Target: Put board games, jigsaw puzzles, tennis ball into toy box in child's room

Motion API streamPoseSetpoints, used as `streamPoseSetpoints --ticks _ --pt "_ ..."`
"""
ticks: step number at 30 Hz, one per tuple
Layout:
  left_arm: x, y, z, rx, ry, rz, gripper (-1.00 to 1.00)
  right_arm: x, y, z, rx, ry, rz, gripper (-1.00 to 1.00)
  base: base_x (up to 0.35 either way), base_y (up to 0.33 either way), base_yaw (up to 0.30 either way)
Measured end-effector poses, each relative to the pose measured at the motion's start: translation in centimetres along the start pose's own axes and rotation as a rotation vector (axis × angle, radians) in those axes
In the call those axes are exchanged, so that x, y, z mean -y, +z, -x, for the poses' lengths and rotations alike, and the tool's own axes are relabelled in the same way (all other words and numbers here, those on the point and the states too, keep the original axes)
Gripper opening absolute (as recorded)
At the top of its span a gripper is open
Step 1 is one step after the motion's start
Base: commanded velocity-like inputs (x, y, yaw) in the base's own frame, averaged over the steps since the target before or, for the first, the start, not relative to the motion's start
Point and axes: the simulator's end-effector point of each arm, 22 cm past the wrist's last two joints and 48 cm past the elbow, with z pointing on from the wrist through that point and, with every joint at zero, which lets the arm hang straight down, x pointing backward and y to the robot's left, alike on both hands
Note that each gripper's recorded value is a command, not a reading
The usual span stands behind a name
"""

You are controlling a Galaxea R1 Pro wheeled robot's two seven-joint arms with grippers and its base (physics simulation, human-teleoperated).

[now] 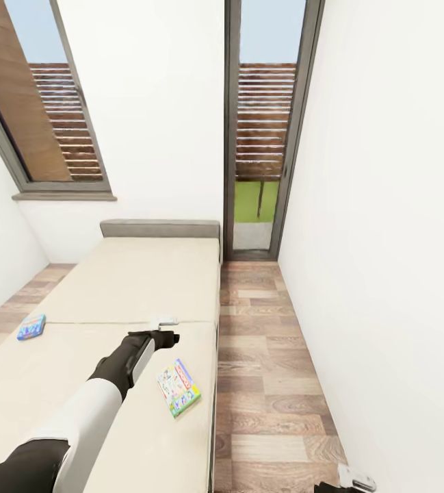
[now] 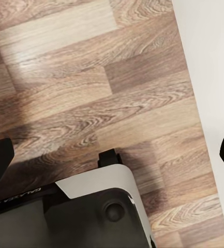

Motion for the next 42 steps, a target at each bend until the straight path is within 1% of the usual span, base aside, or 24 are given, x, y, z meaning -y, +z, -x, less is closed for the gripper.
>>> streamPoseSetpoints --ticks 42 --pt "-0.2 2.7 -3.5 -0.063 -0.003 0.002 1.00 0.6 1.4 -2.8 -0.064 -0.010 -0.020 1.00 0.000 0.000 0.000"
